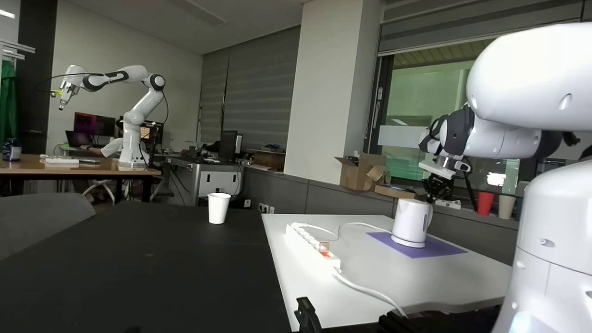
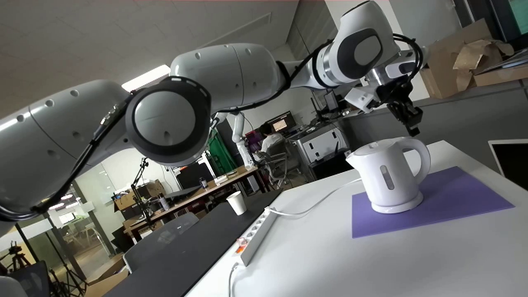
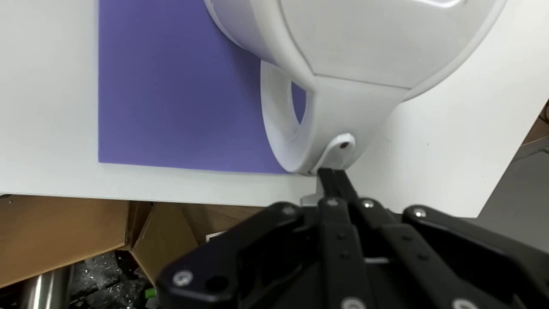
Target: Turn on the electric kettle
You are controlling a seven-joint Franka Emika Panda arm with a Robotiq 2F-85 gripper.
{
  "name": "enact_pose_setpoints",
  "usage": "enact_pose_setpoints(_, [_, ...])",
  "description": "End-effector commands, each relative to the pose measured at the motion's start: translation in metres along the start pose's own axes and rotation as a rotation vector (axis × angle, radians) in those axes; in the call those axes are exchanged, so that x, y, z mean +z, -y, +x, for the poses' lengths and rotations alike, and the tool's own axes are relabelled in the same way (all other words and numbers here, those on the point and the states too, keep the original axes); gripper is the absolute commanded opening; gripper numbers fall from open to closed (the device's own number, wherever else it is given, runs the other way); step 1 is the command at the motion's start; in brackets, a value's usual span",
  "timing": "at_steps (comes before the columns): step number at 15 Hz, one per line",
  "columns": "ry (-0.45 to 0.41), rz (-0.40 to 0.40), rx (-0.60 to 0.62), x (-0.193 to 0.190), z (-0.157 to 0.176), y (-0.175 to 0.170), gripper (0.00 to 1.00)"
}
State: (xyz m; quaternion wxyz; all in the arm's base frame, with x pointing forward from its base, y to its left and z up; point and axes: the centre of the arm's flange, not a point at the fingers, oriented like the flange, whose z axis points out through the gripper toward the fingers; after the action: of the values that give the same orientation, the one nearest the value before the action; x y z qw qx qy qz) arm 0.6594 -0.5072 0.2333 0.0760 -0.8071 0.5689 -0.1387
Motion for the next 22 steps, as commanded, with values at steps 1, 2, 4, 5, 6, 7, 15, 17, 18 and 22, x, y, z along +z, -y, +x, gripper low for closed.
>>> enact_pose_setpoints(1, [0.035, -0.018, 0.053, 0.030, 0.063, 0.028, 0.00])
enact_pose_setpoints(2, [0.036, -0.020, 0.058, 0.033, 0.063, 0.025, 0.00])
enact_pose_setpoints(4, [0.042, -0.025, 0.068, 0.036, 0.064, 0.020, 0.00])
enact_pose_setpoints(5, [0.040, -0.024, 0.071, 0.037, 0.064, 0.018, 0.00])
enact_pose_setpoints(6, [0.037, -0.021, 0.074, 0.039, 0.065, 0.017, 0.00])
enact_pose_setpoints(7, [0.054, -0.027, 0.077, 0.044, 0.063, 0.014, 0.00])
enact_pose_setpoints(15, [-0.008, -0.047, 0.068, 0.030, 0.062, 0.021, 0.00])
enact_pose_setpoints(17, [-0.044, -0.071, 0.025, 0.009, 0.060, 0.032, 0.00])
enact_pose_setpoints(18, [-0.049, -0.091, -0.007, -0.002, 0.057, 0.038, 0.00])
enact_pose_setpoints(22, [-0.107, -0.140, -0.109, -0.068, 0.049, 0.064, 0.41])
